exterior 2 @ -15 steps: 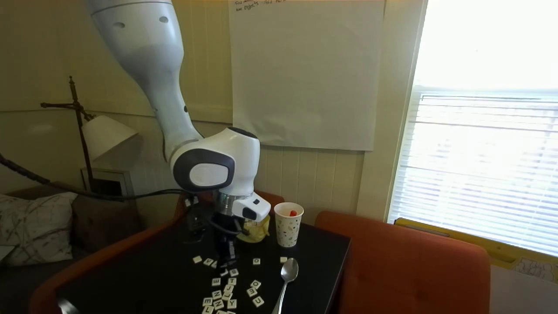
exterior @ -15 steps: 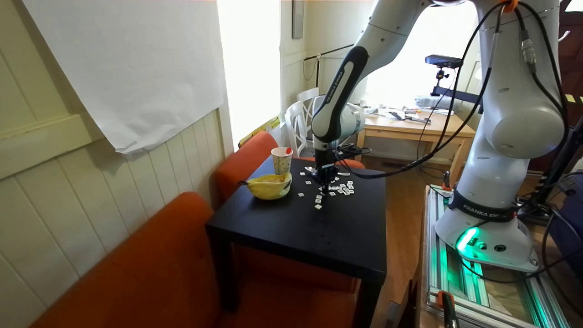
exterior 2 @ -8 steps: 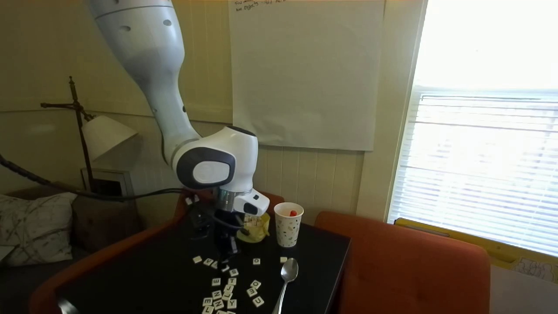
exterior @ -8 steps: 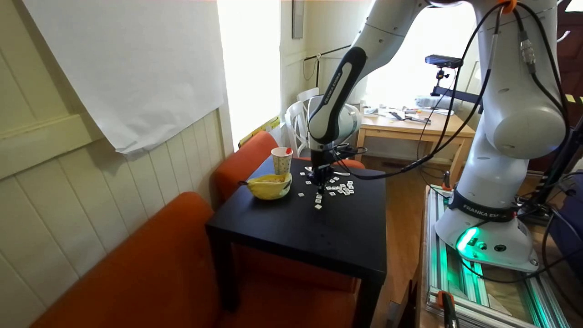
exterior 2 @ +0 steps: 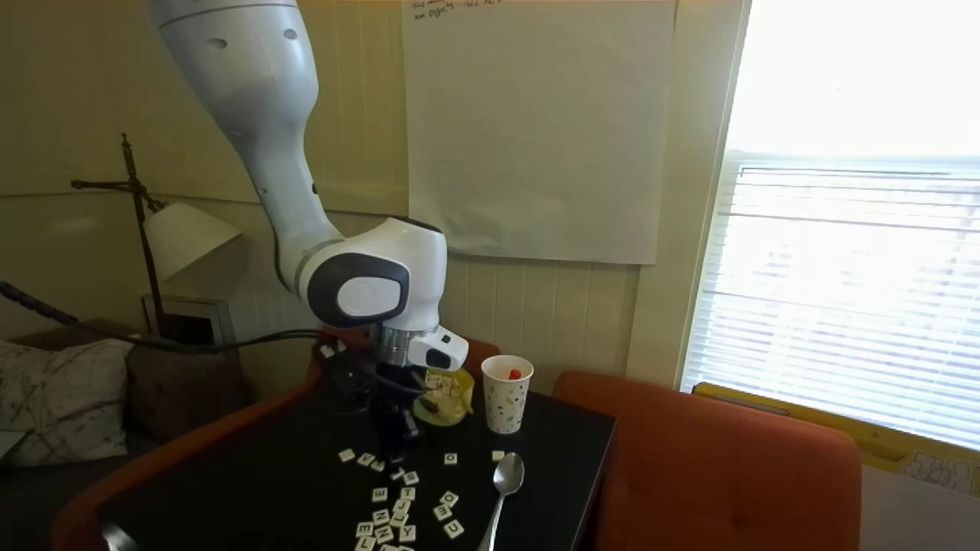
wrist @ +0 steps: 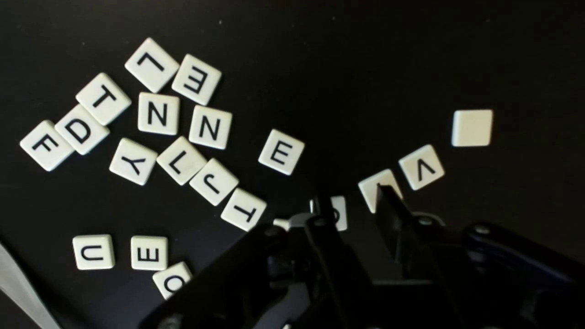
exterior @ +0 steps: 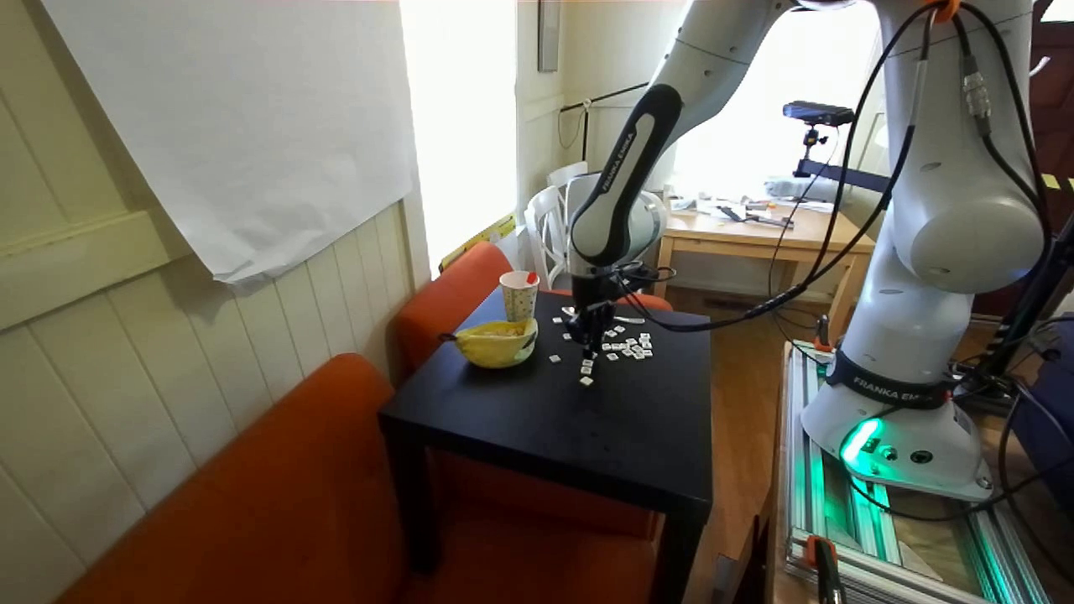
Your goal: Pick up the object and align it with the other object in a straight line
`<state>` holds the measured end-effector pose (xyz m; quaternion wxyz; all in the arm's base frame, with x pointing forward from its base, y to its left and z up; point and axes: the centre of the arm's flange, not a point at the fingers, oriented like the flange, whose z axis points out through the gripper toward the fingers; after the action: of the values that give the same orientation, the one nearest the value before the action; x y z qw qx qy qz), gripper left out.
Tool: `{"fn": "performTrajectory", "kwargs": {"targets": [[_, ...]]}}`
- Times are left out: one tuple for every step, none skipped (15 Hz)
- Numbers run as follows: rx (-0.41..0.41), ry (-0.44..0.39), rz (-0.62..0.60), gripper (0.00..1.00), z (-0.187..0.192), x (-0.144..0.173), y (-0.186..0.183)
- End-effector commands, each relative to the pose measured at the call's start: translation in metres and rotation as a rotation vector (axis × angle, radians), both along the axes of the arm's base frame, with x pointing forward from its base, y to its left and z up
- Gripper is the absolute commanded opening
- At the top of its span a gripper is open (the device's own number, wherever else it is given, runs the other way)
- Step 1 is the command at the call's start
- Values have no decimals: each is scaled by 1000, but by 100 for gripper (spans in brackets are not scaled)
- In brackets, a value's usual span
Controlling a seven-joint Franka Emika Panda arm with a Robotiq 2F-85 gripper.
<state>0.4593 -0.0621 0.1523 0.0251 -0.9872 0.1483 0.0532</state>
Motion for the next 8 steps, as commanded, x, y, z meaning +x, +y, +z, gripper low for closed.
{"fn": "performTrajectory", "kwargs": {"targets": [[51,-54,13,62,39,-26,5],[72,-66,19,69,51,-33,8],[89,-76,12,76,61,-38,9],[125,-71,-1,84,73,-44,10],[135,-70,-15,90,81,-50,11],[134,-64,-51,98,90,-56,11],[132,-54,-92,99,97,-61,10],[135,-43,-125,100,104,-66,9]]}}
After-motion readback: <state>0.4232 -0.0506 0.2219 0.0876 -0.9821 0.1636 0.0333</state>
